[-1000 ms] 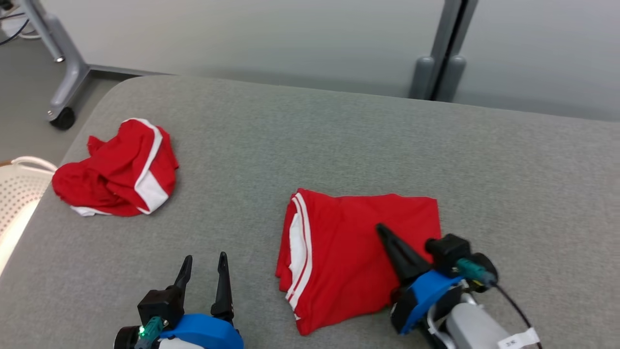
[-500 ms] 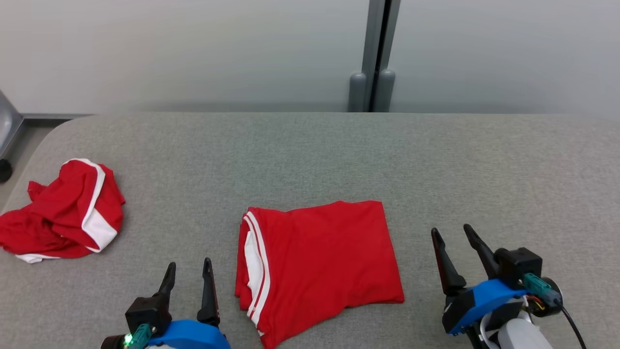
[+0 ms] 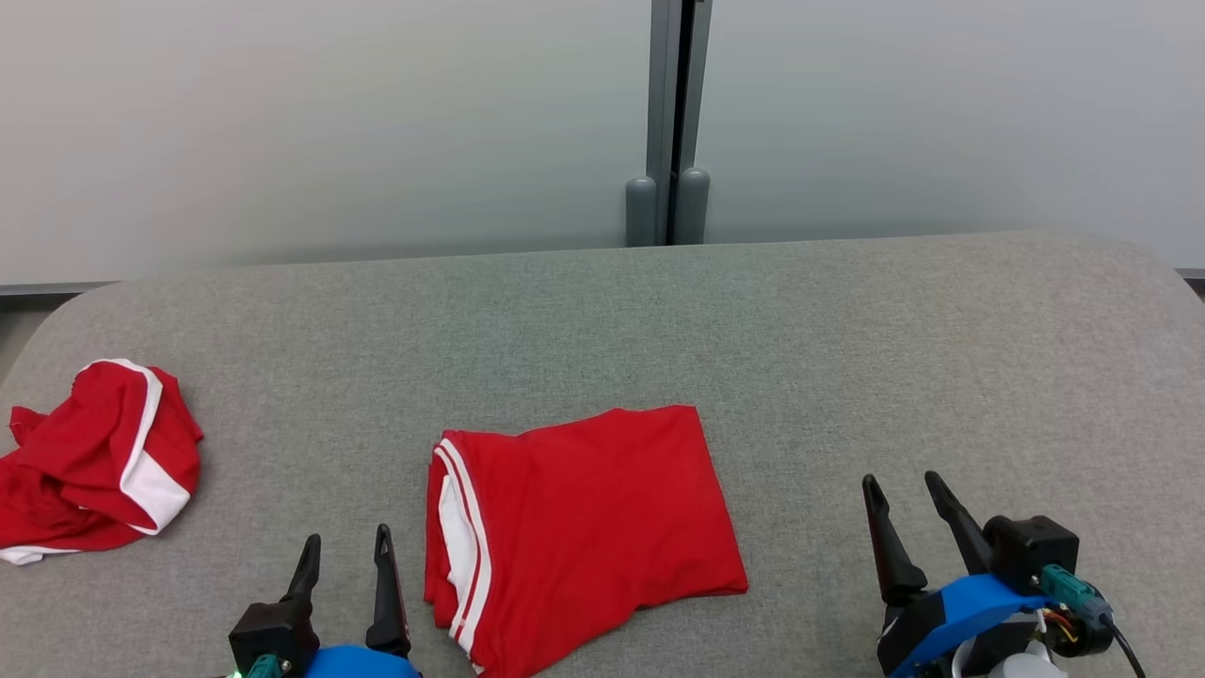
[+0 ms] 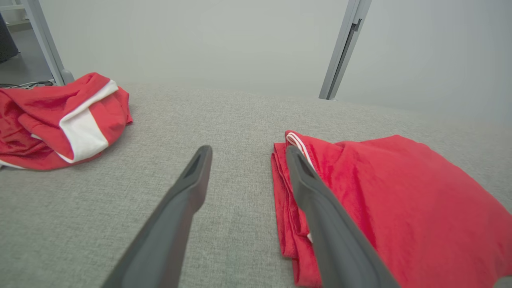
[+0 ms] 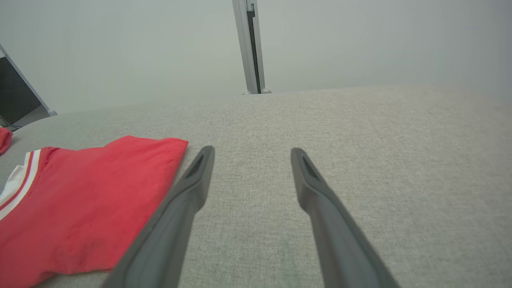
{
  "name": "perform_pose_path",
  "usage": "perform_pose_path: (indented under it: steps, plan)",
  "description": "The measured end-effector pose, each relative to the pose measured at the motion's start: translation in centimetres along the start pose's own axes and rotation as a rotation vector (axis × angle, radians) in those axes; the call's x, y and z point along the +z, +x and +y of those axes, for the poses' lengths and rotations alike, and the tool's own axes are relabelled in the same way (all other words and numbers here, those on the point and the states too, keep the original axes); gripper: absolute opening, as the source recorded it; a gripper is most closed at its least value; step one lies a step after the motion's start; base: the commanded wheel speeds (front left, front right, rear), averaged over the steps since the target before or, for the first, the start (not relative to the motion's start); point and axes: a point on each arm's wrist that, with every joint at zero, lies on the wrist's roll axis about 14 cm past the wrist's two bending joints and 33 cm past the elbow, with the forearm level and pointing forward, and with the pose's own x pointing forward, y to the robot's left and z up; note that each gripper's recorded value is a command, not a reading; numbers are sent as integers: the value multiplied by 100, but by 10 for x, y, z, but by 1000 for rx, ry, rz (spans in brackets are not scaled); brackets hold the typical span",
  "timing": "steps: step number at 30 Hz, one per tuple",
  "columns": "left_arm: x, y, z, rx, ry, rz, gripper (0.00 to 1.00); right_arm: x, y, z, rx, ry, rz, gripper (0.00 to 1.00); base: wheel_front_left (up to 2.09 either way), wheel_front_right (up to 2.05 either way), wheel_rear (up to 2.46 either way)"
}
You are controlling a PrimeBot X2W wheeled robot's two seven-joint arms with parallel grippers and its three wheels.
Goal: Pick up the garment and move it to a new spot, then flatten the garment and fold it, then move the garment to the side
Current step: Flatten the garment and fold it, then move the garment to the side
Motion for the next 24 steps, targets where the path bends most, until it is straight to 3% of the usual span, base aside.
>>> perform_pose_path:
  steps: [12, 24]
  plan:
    - [-5, -4, 2, -3, -7, 15, 100, -33, 11, 30, 82, 40, 109, 100, 0, 0, 0]
    - [-13, -26, 44, 139, -30, 35, 100, -59, 61, 95, 246, 65, 216, 100, 0, 0, 0]
